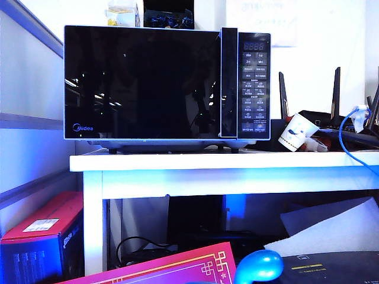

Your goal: Open the microwave door, place the box of snacks from the top of the microwave inside, then close the microwave door.

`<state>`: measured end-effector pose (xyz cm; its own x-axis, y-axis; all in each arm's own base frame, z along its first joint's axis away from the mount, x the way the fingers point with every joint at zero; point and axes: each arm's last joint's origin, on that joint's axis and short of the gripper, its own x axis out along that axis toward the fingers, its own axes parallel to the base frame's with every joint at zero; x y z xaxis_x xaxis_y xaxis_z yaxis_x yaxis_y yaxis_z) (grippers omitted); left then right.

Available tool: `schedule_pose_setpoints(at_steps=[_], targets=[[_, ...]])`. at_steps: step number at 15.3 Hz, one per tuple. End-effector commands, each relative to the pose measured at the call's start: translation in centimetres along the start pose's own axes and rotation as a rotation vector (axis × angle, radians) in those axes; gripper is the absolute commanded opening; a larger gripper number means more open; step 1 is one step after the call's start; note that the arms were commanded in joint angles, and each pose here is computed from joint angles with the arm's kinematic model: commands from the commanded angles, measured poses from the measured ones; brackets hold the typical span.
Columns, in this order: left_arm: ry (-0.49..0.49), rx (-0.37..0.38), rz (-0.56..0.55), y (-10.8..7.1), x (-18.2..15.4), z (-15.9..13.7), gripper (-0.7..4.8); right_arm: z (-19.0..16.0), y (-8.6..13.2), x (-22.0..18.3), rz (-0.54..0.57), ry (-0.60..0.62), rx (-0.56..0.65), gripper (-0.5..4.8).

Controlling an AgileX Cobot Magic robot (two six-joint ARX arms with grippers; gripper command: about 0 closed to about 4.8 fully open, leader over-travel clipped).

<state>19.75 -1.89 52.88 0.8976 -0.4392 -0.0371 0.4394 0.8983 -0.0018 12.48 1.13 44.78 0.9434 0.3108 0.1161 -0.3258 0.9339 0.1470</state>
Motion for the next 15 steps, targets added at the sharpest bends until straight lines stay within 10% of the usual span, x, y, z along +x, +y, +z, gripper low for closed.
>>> schedule_pose_setpoints(at_steps=[1, 11, 15], targets=[[0.046, -0.052, -0.080, 0.2, 1.2, -0.6, -0.06, -0.7, -0.5, 2.4, 0.030, 0.063, 0.011, -0.01], [-0.034, -0.012, 0.019, 0.5, 1.7, 0.1, -0.06, -5.3, 0.2, 13.1, 0.249, 0.112, 0.095, 0.00], [-0.027, -0.015, 0.044, 0.7, 1.8, 0.1, -0.06, -8.7, 0.2, 17.0, 0.230, 0.152, 0.018, 2.83]])
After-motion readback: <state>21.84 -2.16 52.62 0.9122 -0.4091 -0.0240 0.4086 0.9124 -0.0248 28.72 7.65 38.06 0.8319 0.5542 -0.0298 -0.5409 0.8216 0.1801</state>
